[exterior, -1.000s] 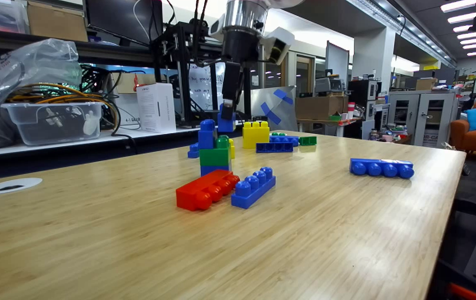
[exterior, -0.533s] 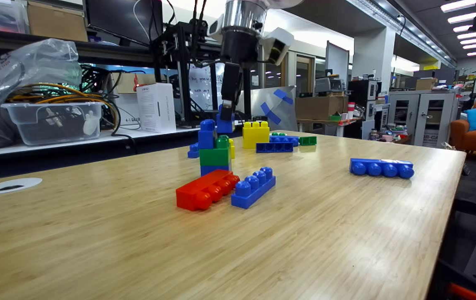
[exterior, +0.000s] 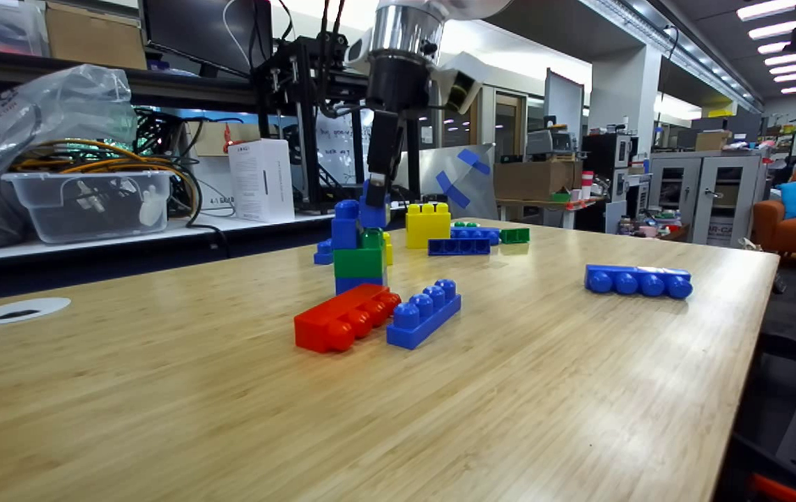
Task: Stack the blue block on the blue and green blocks.
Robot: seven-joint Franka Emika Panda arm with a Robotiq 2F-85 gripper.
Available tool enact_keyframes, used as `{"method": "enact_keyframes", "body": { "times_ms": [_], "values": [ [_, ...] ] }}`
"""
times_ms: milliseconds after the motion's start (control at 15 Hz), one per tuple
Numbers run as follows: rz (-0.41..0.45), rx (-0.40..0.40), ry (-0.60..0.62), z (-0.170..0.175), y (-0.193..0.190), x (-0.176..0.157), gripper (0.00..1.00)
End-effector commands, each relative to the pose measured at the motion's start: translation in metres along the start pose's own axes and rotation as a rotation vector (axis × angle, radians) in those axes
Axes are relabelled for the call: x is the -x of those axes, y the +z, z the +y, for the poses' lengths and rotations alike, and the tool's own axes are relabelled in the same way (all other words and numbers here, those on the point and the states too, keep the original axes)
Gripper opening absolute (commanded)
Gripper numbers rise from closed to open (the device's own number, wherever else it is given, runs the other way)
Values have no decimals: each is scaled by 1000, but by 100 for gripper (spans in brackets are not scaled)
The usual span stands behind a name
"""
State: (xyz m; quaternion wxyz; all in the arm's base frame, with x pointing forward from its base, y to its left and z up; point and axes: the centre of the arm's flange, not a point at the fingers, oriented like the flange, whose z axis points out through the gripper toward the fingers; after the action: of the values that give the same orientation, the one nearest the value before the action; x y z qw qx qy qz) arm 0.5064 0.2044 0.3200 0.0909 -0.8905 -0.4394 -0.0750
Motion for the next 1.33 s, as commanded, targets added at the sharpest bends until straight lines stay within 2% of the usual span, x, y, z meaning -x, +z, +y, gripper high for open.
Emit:
{"method": "enact_keyframes", "body": {
  "times_ms": [0,1267],
  "values": [
    [12,22,-17,2,6,-1,45],
    [9,45,-72,10,15,-4,45]
  ]
}}
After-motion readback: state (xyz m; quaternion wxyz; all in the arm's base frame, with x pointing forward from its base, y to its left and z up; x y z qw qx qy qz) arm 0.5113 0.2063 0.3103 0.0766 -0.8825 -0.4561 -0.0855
